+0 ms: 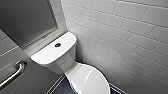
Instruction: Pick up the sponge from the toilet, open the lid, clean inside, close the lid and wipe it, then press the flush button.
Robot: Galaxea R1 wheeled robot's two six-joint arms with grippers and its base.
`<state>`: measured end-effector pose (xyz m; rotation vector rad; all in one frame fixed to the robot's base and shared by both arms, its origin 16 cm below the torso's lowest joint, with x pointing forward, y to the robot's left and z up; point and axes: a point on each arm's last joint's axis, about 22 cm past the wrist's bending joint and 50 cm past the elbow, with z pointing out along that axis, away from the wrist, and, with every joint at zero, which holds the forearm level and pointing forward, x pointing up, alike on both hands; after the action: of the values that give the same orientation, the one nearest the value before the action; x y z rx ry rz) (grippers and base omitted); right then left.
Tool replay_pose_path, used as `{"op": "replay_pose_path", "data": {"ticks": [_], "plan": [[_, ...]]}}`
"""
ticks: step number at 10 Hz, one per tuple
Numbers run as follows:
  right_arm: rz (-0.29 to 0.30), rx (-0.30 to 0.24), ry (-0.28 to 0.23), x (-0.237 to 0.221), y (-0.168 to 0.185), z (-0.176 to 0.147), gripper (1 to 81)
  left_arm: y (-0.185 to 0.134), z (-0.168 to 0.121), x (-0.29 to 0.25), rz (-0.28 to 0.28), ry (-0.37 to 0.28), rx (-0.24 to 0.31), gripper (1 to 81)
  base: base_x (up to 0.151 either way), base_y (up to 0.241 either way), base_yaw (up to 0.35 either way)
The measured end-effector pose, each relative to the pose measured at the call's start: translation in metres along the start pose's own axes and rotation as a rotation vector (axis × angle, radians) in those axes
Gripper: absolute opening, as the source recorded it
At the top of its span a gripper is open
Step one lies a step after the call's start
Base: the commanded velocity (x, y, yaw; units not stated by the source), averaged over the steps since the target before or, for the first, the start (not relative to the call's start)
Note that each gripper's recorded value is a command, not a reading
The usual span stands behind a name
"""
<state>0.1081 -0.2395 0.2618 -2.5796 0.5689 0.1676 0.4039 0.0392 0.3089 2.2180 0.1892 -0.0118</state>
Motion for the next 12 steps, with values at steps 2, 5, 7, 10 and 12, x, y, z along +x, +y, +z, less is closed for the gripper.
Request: {"op": "replay_pose_path", "data": {"ticks": [2, 5, 7, 10, 12], "plan": [[-0.002, -0.010, 0.002, 0.000, 0.003, 0.002, 1.0, 0.022, 0.004, 0.009, -0.033, -0.001, -0.039, 81.1, 0.000, 0.000, 0.000], [-0.006, -0.068, -0.014, -0.018, 0.028, 0.005, 1.0, 0.043, 0.027, 0.012, -0.037, -0.001, -0.064, 81.1, 0.000, 0.000, 0.000], [0.010, -0.124, -0.062, -0.065, 0.050, 0.001, 1.0, 0.052, 0.040, 0.017, -0.032, -0.006, -0.068, 81.1, 0.000, 0.000, 0.000], [0.033, -0.101, -0.116, -0.121, 0.023, 0.018, 1.0, 0.070, 0.053, 0.008, -0.028, -0.041, -0.087, 81.1, 0.000, 0.000, 0.000], [0.029, -0.104, -0.120, -0.126, 0.023, 0.019, 1.0, 0.068, 0.051, 0.014, -0.030, -0.027, -0.086, 81.1, 0.000, 0.000, 0.000]]}}
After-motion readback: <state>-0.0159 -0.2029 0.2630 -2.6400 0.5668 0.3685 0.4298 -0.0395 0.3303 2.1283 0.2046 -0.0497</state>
